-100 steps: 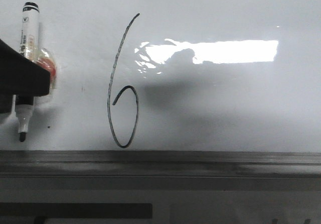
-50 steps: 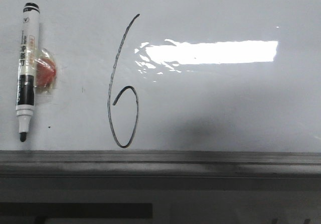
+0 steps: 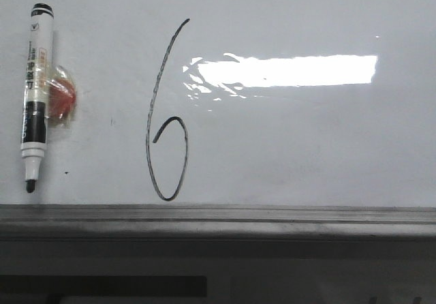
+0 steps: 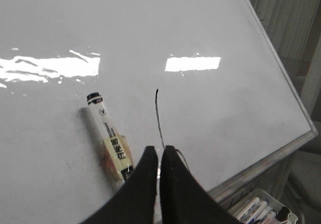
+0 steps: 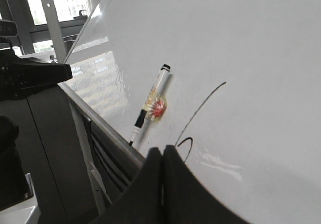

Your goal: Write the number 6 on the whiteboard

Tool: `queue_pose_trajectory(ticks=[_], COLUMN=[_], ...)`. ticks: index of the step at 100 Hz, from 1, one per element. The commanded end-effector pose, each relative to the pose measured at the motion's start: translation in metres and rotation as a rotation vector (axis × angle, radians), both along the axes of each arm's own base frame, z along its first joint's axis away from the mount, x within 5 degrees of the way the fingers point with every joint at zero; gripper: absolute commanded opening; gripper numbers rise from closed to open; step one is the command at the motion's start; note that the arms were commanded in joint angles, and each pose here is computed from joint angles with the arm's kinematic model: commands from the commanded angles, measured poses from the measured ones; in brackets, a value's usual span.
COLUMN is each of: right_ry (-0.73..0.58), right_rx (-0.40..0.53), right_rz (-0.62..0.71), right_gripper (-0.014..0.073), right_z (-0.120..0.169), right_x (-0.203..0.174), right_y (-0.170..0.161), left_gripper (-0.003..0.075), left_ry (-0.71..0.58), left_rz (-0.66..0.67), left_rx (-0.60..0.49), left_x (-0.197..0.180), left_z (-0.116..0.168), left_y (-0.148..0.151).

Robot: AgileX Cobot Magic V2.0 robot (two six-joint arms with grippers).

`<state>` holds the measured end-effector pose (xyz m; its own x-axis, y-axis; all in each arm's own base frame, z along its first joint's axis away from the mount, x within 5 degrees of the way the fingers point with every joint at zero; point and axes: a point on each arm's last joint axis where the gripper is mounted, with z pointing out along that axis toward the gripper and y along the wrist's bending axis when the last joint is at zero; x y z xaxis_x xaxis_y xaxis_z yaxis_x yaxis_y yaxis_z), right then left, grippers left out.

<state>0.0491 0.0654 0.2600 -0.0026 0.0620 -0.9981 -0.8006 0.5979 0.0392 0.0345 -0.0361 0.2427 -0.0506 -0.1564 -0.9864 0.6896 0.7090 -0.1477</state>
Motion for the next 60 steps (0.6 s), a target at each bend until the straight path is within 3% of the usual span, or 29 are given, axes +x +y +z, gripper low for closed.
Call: queue_pose_trajectory(ticks=[1,24,60], right_ry=[-0.087,-0.054,-0.053], right_rx=[0.071,0.026,0.024], right_rz=[-0.023,-0.02,-0.019], right_gripper=[-0.0064,-0.0064,-0.0064], right_z=[0.007,-0.009,-0.009], right_x=[-0.001,-0.001,-0.001], right_y=[-0.004,-0.003,-0.003], left_gripper=[-0.0019,-0.0019,-0.0019], left_ry=[-0.046,-0.022,-0.014], left_rz=[0.031,0.031,0.031], left_rx=[-0.034,-0.013,-0.005], left_x=[0.002,0.004,0.004], left_z=[0.007,-0.004,-0.007], left_y=[0.002,0.0,0.0])
